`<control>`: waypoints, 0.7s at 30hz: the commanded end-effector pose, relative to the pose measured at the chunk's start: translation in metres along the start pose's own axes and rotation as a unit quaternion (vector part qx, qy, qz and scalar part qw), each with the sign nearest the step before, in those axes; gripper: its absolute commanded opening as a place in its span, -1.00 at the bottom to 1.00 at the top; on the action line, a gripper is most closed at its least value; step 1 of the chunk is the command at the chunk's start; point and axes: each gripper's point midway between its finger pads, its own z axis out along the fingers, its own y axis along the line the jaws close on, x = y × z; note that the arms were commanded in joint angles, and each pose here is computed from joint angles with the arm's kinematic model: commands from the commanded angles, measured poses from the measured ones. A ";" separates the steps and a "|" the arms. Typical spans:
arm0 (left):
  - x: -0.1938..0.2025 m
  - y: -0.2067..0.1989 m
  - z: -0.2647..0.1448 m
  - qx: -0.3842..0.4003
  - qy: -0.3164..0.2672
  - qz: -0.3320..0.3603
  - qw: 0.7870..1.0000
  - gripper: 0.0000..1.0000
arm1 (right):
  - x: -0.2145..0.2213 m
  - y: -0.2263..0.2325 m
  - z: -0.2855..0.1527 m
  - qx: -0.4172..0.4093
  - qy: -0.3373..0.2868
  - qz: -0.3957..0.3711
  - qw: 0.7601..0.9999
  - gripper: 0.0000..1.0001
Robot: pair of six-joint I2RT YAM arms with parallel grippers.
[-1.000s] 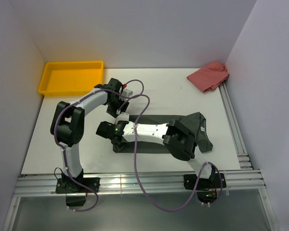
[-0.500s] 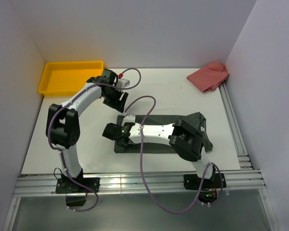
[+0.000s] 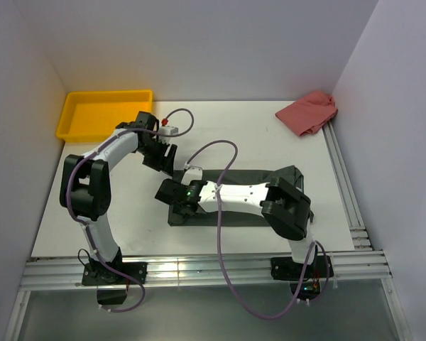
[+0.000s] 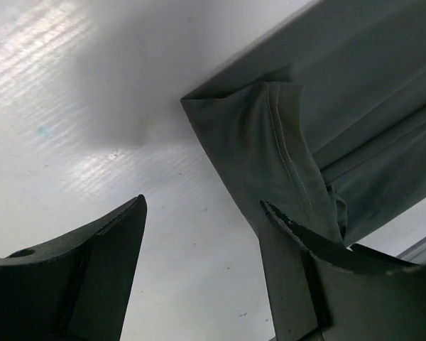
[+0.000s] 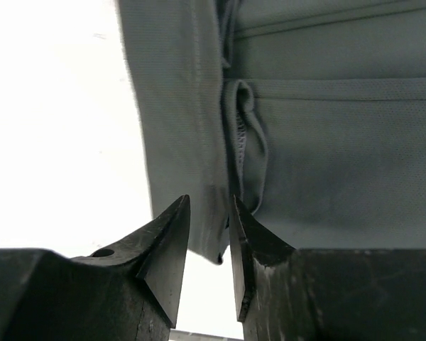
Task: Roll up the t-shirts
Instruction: Roll the tshirt
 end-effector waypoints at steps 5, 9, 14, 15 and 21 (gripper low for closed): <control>-0.013 -0.013 0.003 0.052 -0.033 0.009 0.998 0.38 | -0.013 0.013 -0.028 -0.045 -0.011 0.017 0.999 -0.29; -0.011 -0.014 0.013 0.072 -0.028 0.001 0.997 0.38 | 0.003 0.007 -0.020 -0.044 0.007 0.020 0.999 -0.29; -0.003 -0.014 0.026 0.090 -0.015 -0.013 0.996 0.38 | 0.020 -0.005 -0.008 -0.036 0.023 0.018 0.999 -0.32; -0.002 -0.015 0.028 0.093 -0.014 -0.015 0.995 0.38 | 0.023 -0.010 -0.005 -0.031 0.025 0.017 0.999 -0.32; 0.004 -0.017 0.037 0.112 -0.005 -0.032 0.993 0.32 | 0.030 -0.016 -0.001 -0.027 0.031 0.016 0.999 -0.36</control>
